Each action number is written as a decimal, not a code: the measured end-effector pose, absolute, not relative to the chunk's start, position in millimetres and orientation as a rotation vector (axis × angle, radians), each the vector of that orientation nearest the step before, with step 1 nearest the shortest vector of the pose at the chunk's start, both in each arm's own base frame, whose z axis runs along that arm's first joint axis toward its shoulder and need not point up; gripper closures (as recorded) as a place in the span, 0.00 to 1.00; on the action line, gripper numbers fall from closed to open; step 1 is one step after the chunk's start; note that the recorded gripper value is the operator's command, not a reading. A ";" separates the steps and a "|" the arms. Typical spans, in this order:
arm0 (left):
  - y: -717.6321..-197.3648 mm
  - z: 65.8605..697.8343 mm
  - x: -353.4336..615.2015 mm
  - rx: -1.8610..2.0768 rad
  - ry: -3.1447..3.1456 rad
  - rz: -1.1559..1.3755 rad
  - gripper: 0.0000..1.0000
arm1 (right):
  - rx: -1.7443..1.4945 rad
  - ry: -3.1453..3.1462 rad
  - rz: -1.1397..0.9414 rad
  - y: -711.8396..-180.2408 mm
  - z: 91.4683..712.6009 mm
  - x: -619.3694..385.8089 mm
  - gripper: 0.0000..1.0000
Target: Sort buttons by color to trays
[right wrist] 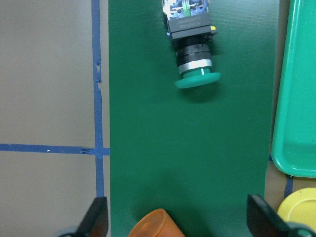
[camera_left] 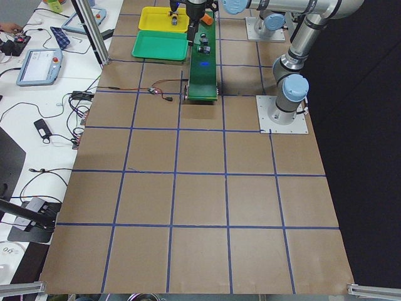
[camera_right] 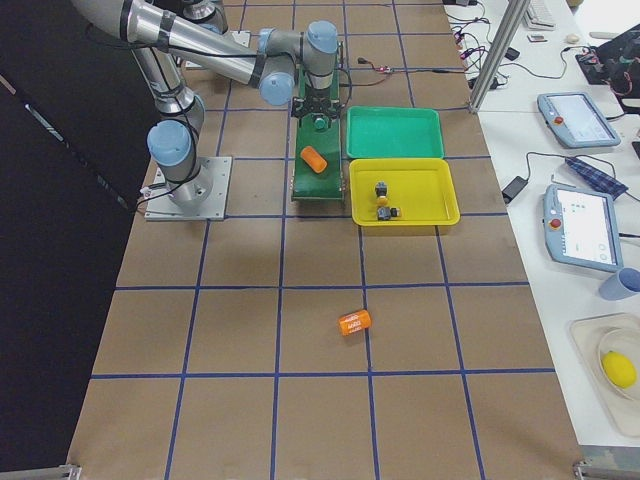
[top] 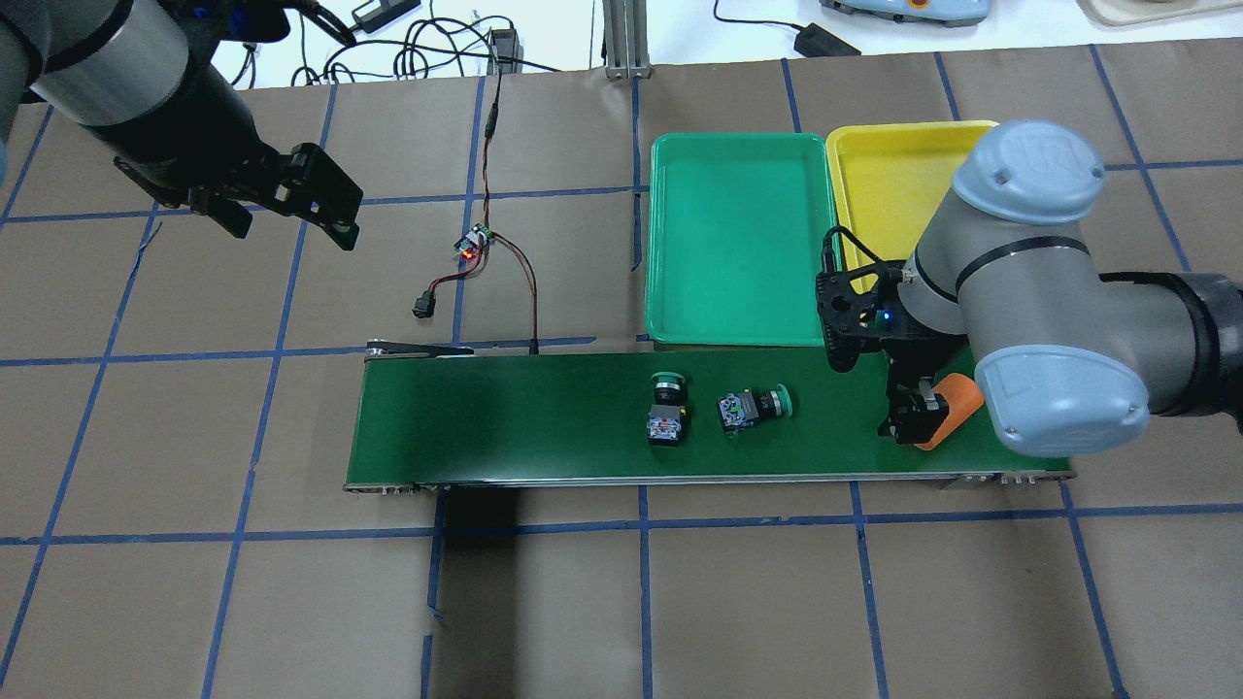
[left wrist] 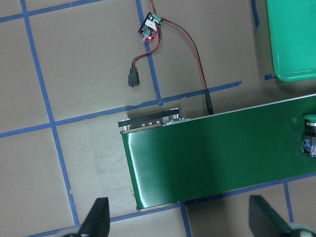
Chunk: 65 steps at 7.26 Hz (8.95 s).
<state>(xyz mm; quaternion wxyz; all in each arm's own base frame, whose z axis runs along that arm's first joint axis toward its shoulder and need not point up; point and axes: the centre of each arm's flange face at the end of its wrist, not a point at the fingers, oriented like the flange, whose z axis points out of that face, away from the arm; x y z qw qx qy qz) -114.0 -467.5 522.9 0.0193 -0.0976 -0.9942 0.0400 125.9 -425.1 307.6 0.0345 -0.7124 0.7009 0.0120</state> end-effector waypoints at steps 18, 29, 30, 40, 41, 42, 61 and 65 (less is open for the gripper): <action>-465.9 525.9 -114.6 -0.303 -3.080 0.135 0.00 | -2.225 2.200 -0.028 -425.5 252.3 123.9 0.80; -470.4 532.8 -108.3 -0.280 -3.079 0.170 0.00 | -2.054 2.426 -0.148 -571.5 272.7 127.3 0.82; -470.5 533.1 -108.1 -0.279 -3.079 0.171 0.00 | -2.065 2.418 -0.145 -588.4 271.2 134.9 0.74; -471.0 533.1 -107.8 -0.278 -3.079 0.171 0.00 | -1.922 2.537 -0.069 -598.8 293.6 100.4 0.00; -471.1 533.0 -107.8 -0.278 -3.078 0.171 0.00 | -1.789 2.640 -0.083 -597.0 301.9 92.8 0.00; -471.1 532.9 -107.8 -0.278 -3.079 0.170 0.00 | -1.588 2.769 -0.105 -593.2 311.2 87.4 0.00; -470.8 532.6 -107.9 -0.278 -3.078 0.170 0.00 | 0.080 3.128 0.145 -422.1 250.3 52.1 0.83; -470.6 532.8 -107.9 -0.278 -3.079 0.170 0.00 | 0.274 3.077 0.056 -439.4 268.9 55.9 0.77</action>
